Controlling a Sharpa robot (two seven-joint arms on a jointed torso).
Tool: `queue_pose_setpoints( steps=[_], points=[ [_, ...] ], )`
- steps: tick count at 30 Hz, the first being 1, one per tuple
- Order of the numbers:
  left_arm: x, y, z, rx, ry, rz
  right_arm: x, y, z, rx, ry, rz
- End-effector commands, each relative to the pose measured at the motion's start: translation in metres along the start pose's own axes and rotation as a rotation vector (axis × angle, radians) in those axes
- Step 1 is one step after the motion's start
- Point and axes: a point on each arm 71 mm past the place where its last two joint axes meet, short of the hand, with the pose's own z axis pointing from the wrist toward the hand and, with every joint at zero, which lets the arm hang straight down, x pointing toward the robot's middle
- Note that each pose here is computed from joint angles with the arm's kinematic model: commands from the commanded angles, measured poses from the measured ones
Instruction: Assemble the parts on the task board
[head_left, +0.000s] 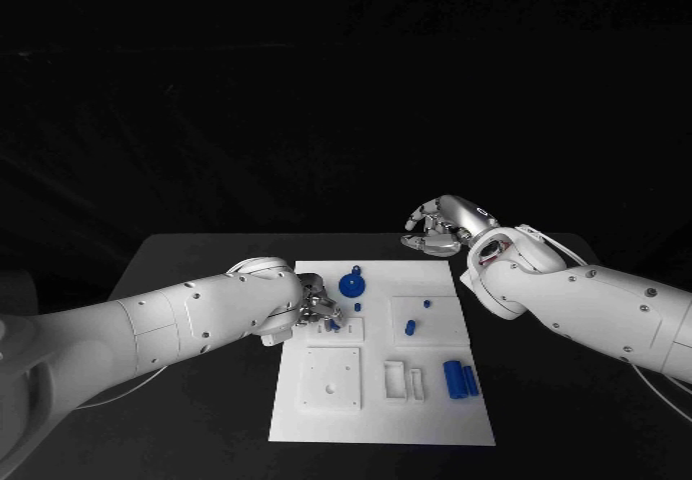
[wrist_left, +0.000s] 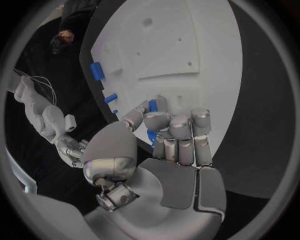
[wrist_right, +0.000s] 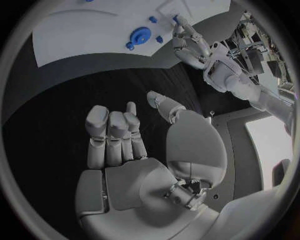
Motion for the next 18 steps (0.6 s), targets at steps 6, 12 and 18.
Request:
queue_pose_setpoints(
  steps=[6, 12, 18],
  points=[
    [0.0018, 0.0000, -0.0002, -0.001, 0.028, 0.027, 0.0010, 0.0009, 0.0001, -0.006, 0.010, -0.004],
    [0.0030, 0.0000, -0.0005, 0.000, 0.039, 0.032, 0.0012, 0.0011, 0.0002, -0.007, 0.010, -0.003],
    [0.0037, -0.0006, -0.0006, 0.004, 0.045, 0.034, 0.0017, 0.0013, 0.0004, -0.007, 0.011, -0.003]
  ],
)
